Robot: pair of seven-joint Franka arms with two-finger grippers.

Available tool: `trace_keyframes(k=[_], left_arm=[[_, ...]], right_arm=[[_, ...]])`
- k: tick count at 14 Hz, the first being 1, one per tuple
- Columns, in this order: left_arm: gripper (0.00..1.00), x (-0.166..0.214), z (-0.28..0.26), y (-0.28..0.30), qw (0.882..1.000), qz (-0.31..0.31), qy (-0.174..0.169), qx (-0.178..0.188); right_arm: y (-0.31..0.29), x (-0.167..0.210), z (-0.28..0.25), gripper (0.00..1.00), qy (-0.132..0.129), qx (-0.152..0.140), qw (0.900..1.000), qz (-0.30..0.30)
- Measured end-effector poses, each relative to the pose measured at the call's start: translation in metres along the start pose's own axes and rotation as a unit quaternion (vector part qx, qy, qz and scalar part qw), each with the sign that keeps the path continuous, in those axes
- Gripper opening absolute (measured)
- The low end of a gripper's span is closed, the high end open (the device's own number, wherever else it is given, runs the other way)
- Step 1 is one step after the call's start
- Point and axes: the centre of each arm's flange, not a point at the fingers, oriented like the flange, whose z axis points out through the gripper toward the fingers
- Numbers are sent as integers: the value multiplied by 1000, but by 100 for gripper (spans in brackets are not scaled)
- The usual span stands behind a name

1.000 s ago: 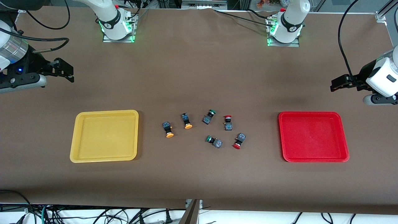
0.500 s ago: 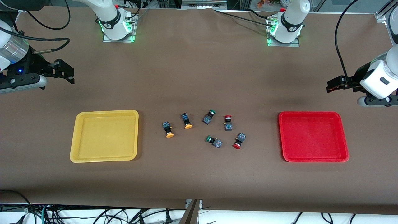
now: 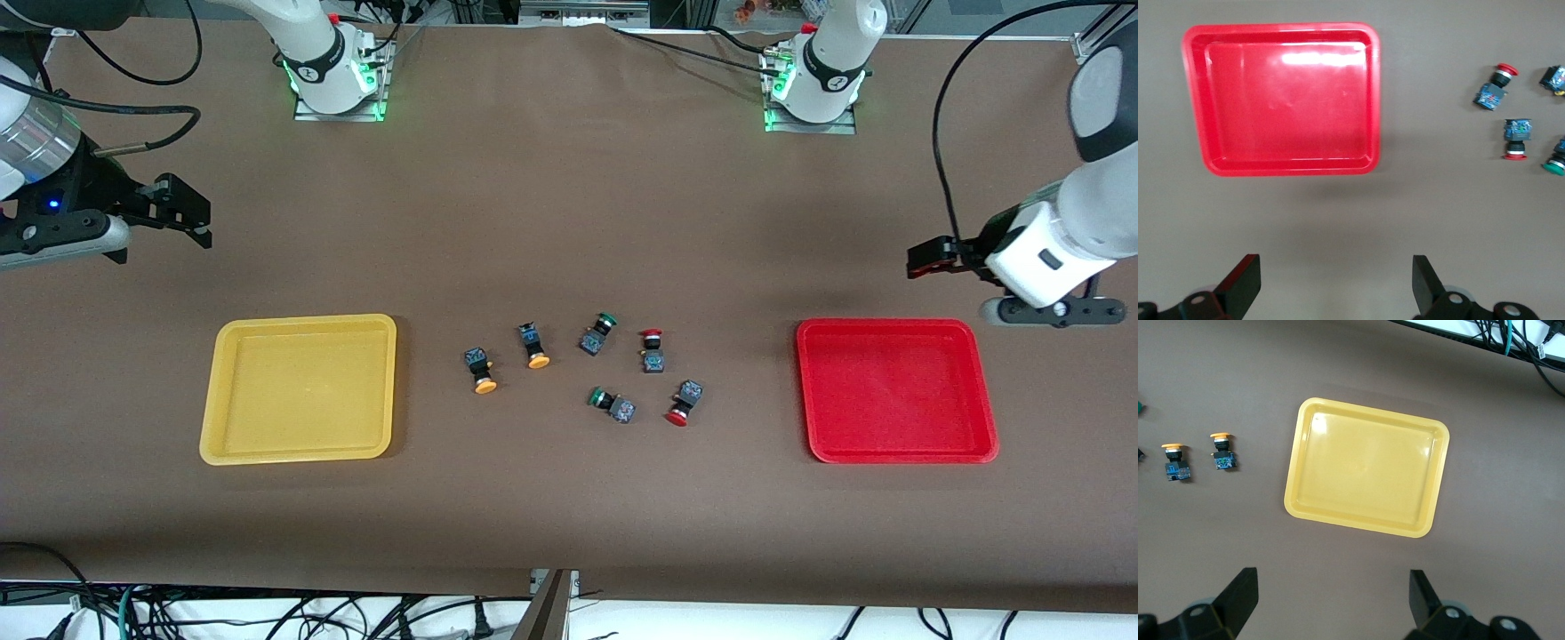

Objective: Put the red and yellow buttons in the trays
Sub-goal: 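Lower the right gripper onto a yellow button while the left gripper reaches red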

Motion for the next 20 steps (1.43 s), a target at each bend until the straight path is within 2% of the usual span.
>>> trace_keyframes(k=[2, 4, 6, 8, 12, 17, 19, 20], left_arm=[[100, 11, 21, 39, 1000, 12, -2, 3], [100, 24, 52, 80, 1000, 9, -6, 6], [100, 38, 82, 109, 1000, 8, -3, -3], [100, 53, 111, 130, 1000, 4, 6, -16], [100, 73, 189, 184, 999, 25, 14, -23], [100, 72, 259, 241, 999, 34, 13, -21], [100, 71, 271, 248, 999, 37, 12, -21], [100, 71, 278, 252, 999, 36, 14, -22]], right_arm=[[-2, 7, 9, 100, 1, -4, 1000, -1], [-13, 21, 40, 100, -11, -12, 1000, -8], [-37, 36, 77, 100, -28, -22, 999, -23], [-49, 43, 91, 100, -30, -25, 999, -29], [-78, 52, 106, 100, -18, 25, 999, -35], [-158, 82, 240, 100, -24, -10, 995, -95], [-167, 84, 271, 100, -34, -16, 994, -106], [-171, 84, 277, 100, -36, -10, 993, -110]])
